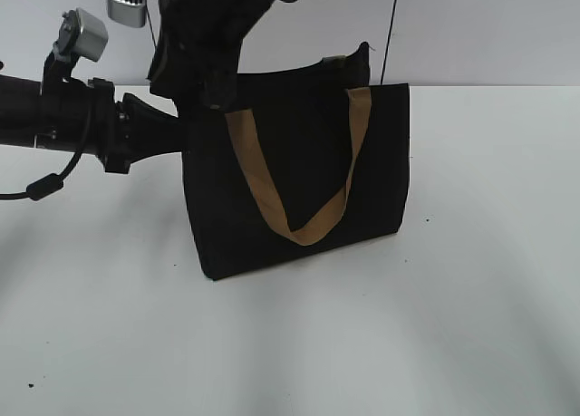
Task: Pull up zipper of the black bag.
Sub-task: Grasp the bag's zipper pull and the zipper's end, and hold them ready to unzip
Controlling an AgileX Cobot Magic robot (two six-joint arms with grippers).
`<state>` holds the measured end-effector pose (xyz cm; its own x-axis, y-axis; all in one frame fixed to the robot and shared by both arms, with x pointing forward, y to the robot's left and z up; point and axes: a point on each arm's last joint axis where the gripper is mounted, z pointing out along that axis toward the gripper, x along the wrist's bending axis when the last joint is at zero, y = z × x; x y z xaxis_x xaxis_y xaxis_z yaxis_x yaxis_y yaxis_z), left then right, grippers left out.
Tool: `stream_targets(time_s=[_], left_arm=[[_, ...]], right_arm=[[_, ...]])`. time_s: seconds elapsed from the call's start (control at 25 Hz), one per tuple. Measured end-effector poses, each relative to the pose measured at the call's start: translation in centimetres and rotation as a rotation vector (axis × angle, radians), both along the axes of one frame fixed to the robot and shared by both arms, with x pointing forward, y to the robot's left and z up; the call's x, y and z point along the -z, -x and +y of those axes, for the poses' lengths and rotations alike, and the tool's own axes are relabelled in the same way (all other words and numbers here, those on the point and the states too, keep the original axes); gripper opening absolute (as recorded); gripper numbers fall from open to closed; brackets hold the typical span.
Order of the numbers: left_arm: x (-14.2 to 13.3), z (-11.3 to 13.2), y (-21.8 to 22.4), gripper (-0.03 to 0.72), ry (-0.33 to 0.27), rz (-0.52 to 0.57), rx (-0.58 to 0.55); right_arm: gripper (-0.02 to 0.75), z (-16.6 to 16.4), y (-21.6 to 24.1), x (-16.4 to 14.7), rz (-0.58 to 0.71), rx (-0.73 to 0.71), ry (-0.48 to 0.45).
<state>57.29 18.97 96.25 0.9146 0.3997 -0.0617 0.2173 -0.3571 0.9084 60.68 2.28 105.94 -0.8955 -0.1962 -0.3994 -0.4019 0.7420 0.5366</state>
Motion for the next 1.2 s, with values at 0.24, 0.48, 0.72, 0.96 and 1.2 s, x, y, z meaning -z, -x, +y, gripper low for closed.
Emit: stream_targets(time_s=[0.24, 0.48, 0.72, 0.96, 1.2], left_arm=[[0.1, 0.1, -0.2, 0.038, -0.013, 0.001, -0.025], [-0.2, 0.2, -0.2, 0.038, -0.017, 0.011, -0.045], [-0.3, 0.3, 0.0, 0.038, -0.044, 0.052, -0.036], [-0.2, 0.4, 0.0, 0.038, -0.051, 0.104, -0.064], [0.8, 0.8, -0.1, 0.038, -0.121, 0.108, -0.082]], right_arm=[[0.039, 0.1, 0.1, -0.1, 0.058, 0.034, -0.03], [0.039, -0.3, 0.3, -0.7, 0.157, 0.154, -0.062], [0.039, -0.5, 0.4, -1.0, 0.278, 0.3, -0.085], [0.039, -0.5, 0.2, -1.0, 0.363, 0.425, -0.126], [-0.008, -0.3, 0.1, -2.1, 0.375, 0.483, -0.218]])
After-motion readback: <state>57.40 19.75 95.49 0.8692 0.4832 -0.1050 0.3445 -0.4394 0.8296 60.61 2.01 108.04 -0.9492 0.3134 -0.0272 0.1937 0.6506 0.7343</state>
